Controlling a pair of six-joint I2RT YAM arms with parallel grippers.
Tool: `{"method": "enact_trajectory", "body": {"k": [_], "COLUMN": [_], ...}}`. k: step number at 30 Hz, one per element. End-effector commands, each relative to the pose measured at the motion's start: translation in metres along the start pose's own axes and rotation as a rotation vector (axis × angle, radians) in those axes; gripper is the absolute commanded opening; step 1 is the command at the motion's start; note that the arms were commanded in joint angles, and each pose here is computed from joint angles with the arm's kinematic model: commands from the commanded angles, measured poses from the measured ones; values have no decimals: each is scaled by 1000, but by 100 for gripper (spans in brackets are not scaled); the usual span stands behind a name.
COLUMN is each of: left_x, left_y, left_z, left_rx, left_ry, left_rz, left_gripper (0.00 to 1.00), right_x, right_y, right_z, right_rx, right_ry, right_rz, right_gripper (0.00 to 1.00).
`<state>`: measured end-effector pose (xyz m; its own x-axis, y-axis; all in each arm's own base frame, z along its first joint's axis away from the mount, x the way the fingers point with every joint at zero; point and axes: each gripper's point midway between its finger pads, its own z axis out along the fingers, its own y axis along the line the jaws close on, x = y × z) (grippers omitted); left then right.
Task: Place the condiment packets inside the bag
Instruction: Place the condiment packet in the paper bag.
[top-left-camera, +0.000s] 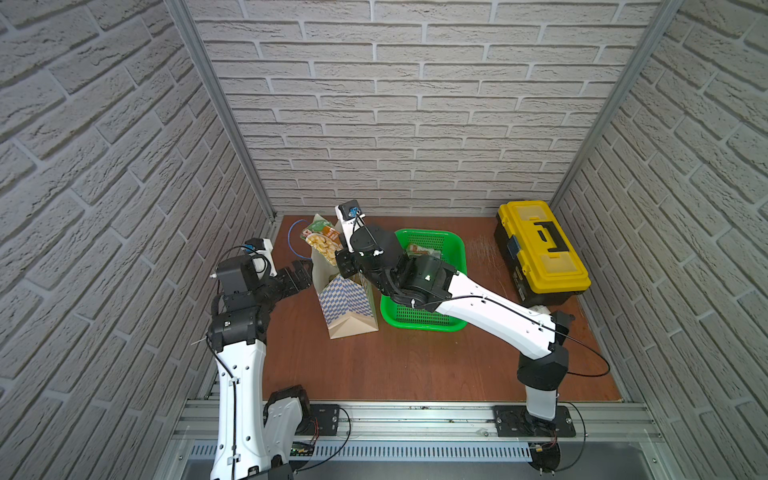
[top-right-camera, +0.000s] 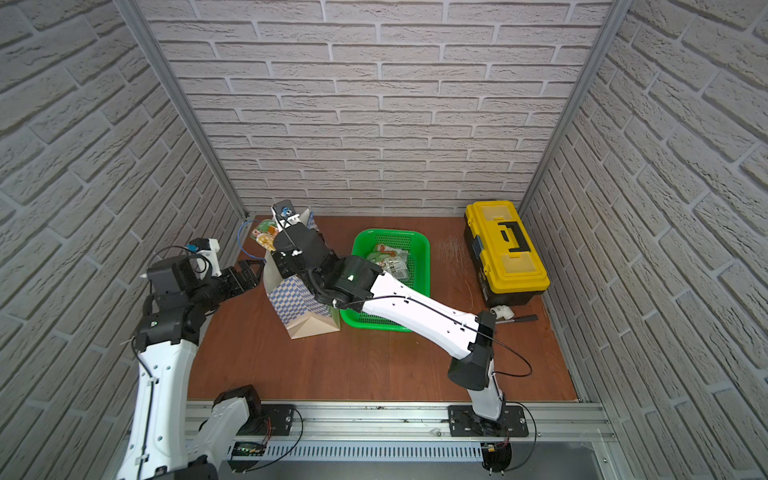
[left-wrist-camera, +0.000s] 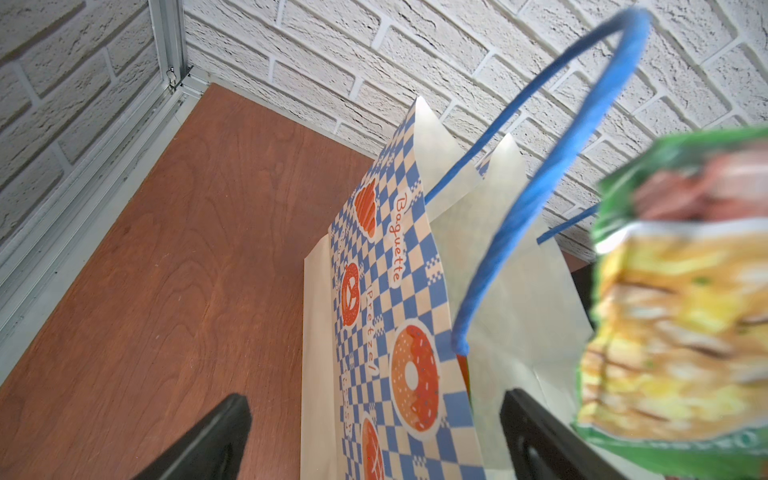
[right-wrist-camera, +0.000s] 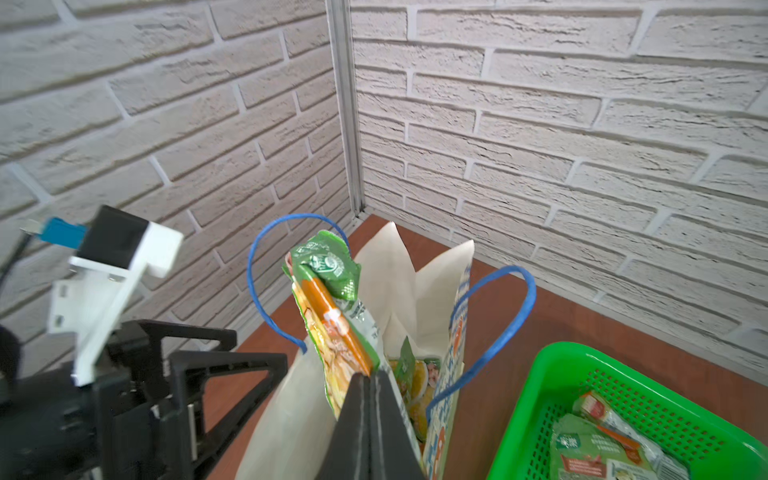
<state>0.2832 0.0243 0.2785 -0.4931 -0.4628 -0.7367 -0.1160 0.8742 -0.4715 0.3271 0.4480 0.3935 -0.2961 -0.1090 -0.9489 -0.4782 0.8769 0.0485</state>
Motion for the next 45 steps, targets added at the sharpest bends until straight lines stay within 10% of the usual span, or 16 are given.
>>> {"method": "enact_trajectory", "body": {"k": [1,33,40,45], "left_x": [-9,-8,-7,-8], "left_y": [-9,-9,-9,-11], "left_z": [-3,-3,-3,-3], "left_rx": [28,22,24,32], "left_ry": [-25,-24,-22,-25], "left_rz": [28,33,33,37], "left_gripper": [98,98,98,98], "right_x": [0,68,55,43], "right_y": [-12,-9,10,12], "right_z": [-6,19,12,1], "right_rx": [75,128,4,-39], "right_ry": [-3,249,238,228], "right_rz": [-22,-184,-146,-116], "right_gripper": [3,3,46,51]}}
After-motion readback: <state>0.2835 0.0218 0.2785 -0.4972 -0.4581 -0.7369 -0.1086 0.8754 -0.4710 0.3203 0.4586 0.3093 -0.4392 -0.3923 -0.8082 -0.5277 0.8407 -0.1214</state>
